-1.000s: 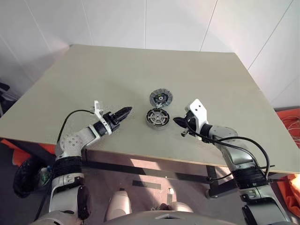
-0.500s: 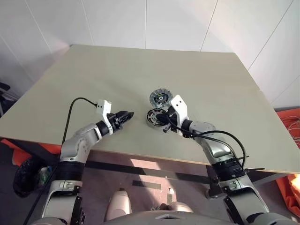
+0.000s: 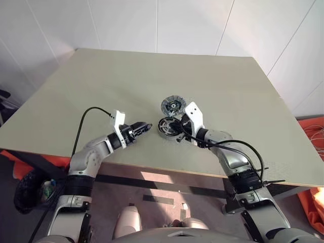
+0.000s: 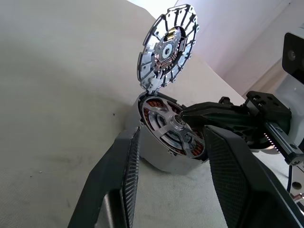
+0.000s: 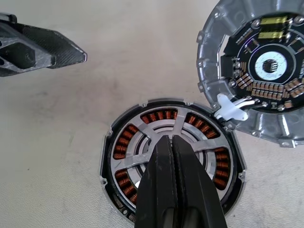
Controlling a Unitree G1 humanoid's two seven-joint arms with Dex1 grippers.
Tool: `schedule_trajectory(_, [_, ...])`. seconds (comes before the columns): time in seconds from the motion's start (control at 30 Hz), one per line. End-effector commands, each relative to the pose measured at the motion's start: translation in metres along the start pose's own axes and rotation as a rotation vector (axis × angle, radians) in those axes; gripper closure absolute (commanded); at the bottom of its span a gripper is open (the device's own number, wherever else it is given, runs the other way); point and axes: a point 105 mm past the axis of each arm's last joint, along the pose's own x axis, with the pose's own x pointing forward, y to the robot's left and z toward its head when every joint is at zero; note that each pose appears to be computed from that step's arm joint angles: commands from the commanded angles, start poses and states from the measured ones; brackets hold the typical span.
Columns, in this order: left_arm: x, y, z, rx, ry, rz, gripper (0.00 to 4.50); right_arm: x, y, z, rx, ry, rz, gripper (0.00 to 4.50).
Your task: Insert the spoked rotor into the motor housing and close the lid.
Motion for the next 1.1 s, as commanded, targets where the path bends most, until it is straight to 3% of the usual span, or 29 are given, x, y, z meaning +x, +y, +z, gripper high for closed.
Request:
schedule_trajectory(0.03, [0.003,-0.008,0.011,0.038,-0.026,-0.042,2.24,0.004,0.001,0.007,-0.018,-0.022,0.005,4.5])
schedule_trajectory(0.27, [0.003,-0.005,0.01,0.061,-0.033,-0.013,2.24,0.006,-0.005,-0.011,0.013,0.026,-0.022,4.5])
schedule_trajectory(0.57, [0.003,0.0,0.011,0.074,-0.039,0.009,2.24,-0.016,-0.028,0.03,-0.032,-0.101,-0.092,4.5])
schedule_trajectory(0.8, [0.003,0.002,0.012,0.076,-0.045,0.018,2.24,-0.045,-0.041,0.037,-0.185,-0.032,-0.087,4.5])
schedule_trajectory(0.97, [0.003,0.008,0.014,0.078,-0.056,0.05,2.24,-0.058,-0.033,0.045,-0.28,0.004,0.028,4.5])
schedule_trajectory(1.1, [0.004,0.009,0.013,0.077,-0.057,0.055,2.2,-0.065,-0.028,0.047,-0.385,0.064,0.131,3.62])
